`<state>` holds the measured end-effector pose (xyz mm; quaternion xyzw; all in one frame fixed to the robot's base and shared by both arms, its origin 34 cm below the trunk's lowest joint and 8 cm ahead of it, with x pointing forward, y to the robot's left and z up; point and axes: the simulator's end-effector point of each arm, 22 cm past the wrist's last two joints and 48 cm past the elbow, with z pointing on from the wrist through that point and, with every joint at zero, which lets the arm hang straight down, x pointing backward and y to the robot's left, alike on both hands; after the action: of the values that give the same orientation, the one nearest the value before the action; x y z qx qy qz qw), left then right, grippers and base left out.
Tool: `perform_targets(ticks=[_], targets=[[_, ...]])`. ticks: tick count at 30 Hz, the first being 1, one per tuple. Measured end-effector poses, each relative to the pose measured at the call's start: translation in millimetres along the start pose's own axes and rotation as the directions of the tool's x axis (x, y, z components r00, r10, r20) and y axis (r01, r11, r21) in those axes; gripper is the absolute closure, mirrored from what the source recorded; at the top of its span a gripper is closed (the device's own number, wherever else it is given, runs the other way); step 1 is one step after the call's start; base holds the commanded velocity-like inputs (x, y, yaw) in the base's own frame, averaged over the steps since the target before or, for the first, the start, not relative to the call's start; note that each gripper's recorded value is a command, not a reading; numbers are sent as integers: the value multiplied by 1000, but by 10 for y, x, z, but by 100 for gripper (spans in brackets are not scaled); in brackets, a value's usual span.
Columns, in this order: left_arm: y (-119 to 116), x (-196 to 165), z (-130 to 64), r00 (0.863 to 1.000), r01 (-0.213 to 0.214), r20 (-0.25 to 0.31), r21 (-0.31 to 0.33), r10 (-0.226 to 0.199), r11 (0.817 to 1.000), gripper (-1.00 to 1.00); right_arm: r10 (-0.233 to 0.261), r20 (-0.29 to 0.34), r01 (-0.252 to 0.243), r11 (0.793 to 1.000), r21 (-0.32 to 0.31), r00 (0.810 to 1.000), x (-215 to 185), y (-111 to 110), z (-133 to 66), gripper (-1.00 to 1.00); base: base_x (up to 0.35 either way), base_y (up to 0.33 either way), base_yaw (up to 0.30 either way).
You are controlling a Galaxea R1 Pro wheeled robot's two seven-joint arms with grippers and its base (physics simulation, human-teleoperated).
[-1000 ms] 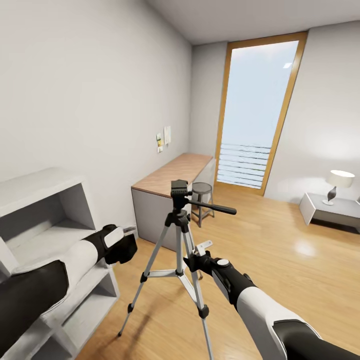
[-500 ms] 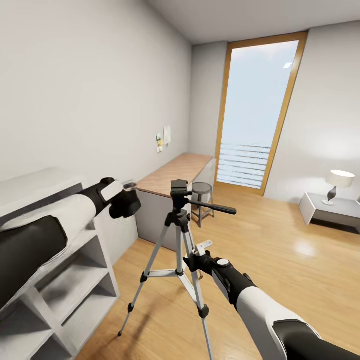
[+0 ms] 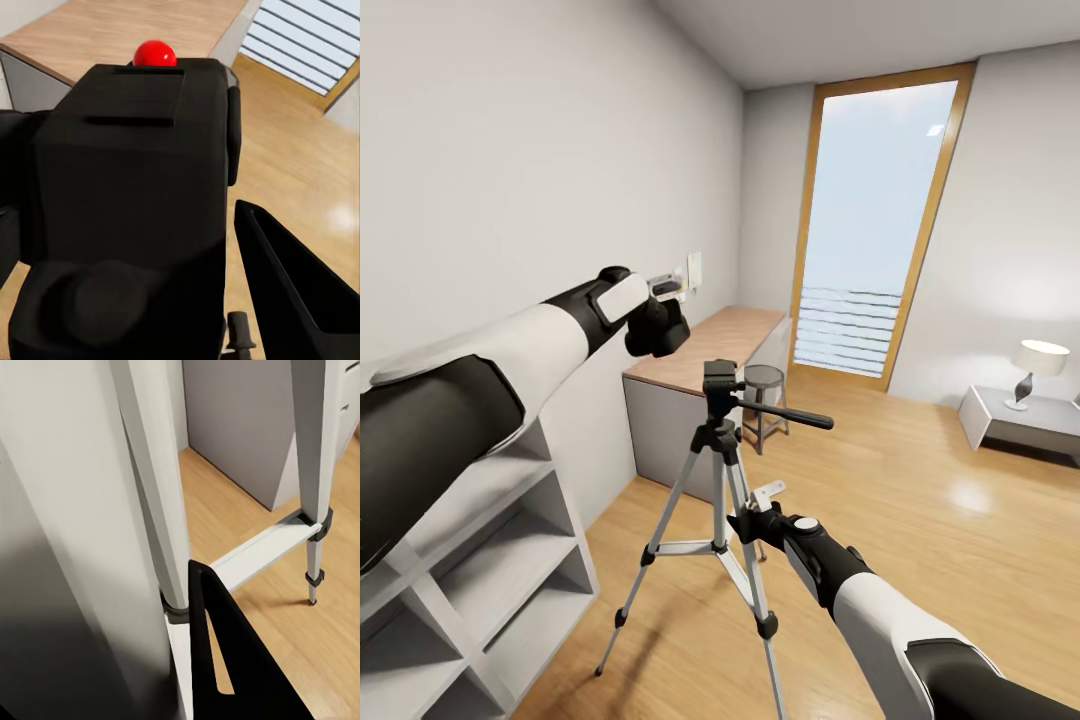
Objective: Attach the digital camera to the camera tripod in the bedroom.
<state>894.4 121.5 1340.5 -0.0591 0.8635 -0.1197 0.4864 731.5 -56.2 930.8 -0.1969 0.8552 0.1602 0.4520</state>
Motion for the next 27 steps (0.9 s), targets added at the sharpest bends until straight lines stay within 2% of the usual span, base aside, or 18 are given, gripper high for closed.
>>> perform_targets(ticks=[5,9,11,13,15,18,20,21,23,27], targets=[[-8,-23,-13,1000,9,1,4,-9,1000,100,3,-1,-3,1000,2,1000,3,-6,0,100,0,0,0],[-116,8,-20,997,73,-18,48,-73,996,100,5,-3,-5,1000,2,1000,7,-6,0,100,0,0,0],[-187,26,-26,992,128,-35,80,-125,989,100,5,-3,-5,1000,2,1000,7,-6,0,100,0,0,0],[-211,30,-30,987,156,-43,94,-153,983,100,5,-3,-5,1000,2,1000,7,-6,0,100,0,0,0],[-205,22,-30,984,174,-44,98,-171,980,100,5,-4,-5,1000,2,1000,7,-6,0,100,0,0,0],[-208,7,-29,984,179,-37,100,-176,979,100,5,-4,-5,1000,2,1000,7,-6,0,100,0,0,0],[-235,-48,-29,985,173,-7,102,-174,980,100,5,-4,-5,1000,2,1000,7,-6,-1,100,0,0,0],[-203,-195,-33,982,173,65,93,-179,981,100,5,-4,-5,1000,2,1000,7,-6,-1,100,0,0,0],[-183,-330,-48,971,192,123,97,-203,977,100,6,-4,-6,1000,2,1000,8,-7,-1,100,0,0,0],[-178,-419,-60,962,201,165,102,-215,974,100,6,-3,-6,1000,2,1000,8,-8,-1,100,0,0,0]])
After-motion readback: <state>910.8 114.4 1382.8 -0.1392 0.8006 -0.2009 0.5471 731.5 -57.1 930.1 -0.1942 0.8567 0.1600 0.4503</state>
